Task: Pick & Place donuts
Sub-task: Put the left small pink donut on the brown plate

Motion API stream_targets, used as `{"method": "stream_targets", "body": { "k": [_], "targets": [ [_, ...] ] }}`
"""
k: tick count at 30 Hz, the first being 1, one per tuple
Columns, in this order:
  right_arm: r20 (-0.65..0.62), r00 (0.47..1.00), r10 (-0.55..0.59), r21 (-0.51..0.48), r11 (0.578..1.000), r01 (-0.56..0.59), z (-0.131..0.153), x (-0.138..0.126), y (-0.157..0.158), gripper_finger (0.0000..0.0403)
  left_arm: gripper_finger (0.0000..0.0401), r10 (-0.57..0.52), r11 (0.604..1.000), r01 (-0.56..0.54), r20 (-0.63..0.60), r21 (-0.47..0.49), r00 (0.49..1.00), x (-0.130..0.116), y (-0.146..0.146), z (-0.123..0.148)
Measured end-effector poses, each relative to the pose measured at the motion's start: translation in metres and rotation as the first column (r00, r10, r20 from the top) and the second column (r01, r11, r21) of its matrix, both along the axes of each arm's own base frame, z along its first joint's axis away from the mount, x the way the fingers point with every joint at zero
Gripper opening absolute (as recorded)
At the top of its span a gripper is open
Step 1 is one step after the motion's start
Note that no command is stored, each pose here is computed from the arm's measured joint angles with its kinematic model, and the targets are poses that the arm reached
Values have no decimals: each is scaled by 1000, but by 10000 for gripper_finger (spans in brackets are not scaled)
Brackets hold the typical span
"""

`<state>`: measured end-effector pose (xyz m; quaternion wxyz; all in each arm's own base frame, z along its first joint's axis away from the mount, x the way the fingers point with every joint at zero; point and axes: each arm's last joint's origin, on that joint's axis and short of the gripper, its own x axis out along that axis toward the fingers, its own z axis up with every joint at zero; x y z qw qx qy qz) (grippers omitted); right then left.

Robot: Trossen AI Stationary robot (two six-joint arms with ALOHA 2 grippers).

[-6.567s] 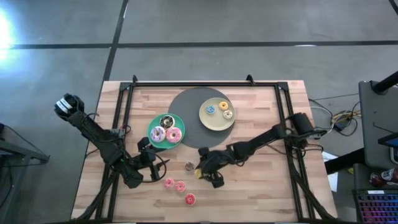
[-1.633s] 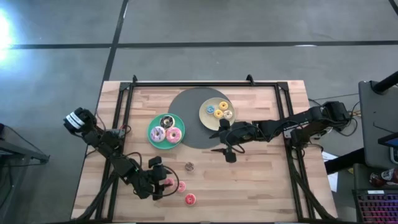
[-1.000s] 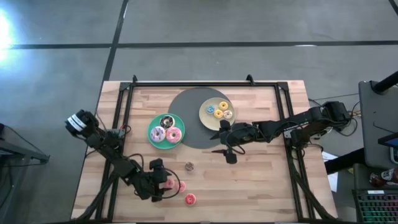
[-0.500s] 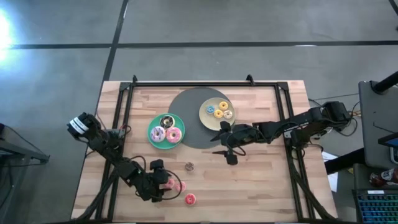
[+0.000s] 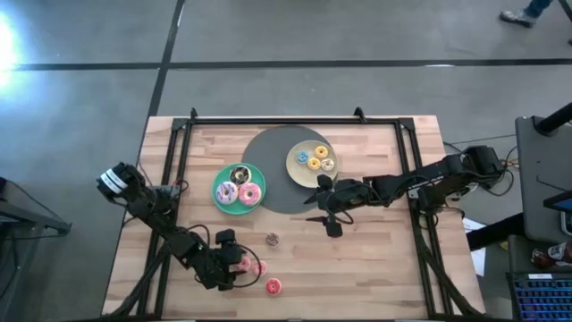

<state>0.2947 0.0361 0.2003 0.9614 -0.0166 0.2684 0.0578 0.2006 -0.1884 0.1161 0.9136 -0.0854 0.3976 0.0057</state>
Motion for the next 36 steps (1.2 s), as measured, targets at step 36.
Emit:
{"method": "stream_targets", "body": {
  "k": [36],
  "targets": [
    [10,1000,0,1,1000,0,-2,-1,0,233,215,-16,999,16,5,29,1000,0,1,3]
  ]
}}
